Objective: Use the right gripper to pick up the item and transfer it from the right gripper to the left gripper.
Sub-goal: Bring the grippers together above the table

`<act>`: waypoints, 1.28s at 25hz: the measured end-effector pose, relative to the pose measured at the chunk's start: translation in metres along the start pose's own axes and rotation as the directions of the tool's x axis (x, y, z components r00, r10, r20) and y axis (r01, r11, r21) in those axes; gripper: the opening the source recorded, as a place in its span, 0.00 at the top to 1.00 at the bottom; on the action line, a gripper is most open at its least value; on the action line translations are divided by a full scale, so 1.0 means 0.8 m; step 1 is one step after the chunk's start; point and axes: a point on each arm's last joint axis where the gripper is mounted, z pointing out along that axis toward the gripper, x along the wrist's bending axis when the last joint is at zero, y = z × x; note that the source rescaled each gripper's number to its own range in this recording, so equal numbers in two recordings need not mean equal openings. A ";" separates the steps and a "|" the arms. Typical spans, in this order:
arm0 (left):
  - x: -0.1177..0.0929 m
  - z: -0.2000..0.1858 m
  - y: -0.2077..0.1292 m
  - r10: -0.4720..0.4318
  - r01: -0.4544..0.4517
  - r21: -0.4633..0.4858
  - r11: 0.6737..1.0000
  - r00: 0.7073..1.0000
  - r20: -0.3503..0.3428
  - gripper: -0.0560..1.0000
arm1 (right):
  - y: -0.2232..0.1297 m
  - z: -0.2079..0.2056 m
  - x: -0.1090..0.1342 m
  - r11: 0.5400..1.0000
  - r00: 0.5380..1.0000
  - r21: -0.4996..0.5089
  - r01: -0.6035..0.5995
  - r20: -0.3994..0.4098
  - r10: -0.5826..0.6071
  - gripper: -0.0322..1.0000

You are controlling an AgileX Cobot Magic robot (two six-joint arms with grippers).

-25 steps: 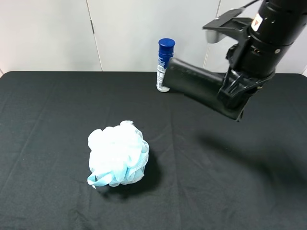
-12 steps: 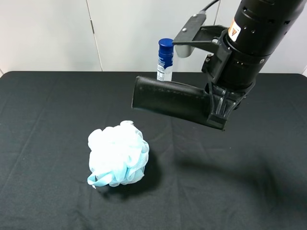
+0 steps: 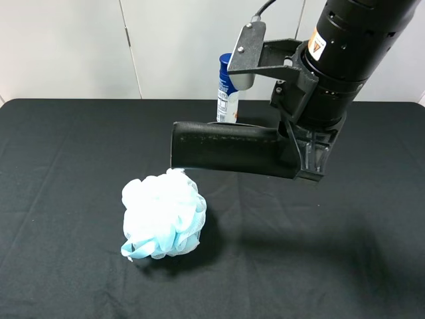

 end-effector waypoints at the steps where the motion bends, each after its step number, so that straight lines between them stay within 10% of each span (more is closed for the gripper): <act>1: 0.000 0.000 0.000 0.000 0.000 0.000 1.000 1.000 0.000 0.00 | 0.000 0.000 0.000 1.000 1.000 -0.001 0.008 0.001 -0.008 0.95; 11: -0.012 -0.015 0.036 0.102 -0.106 0.055 0.993 0.992 0.077 0.00 | 0.001 0.000 0.000 0.996 0.996 -0.006 0.091 0.005 -0.091 0.95; 19: -0.039 -0.005 0.102 0.264 -0.306 0.127 0.943 0.926 0.270 0.00 | 0.001 0.000 -0.001 0.991 0.991 -0.008 0.132 0.007 -0.132 0.95; 32: -0.109 0.062 0.134 0.438 -0.623 0.088 0.777 0.635 0.636 0.00 | 0.005 0.000 -0.003 0.974 0.974 -0.039 0.225 0.040 -0.223 0.95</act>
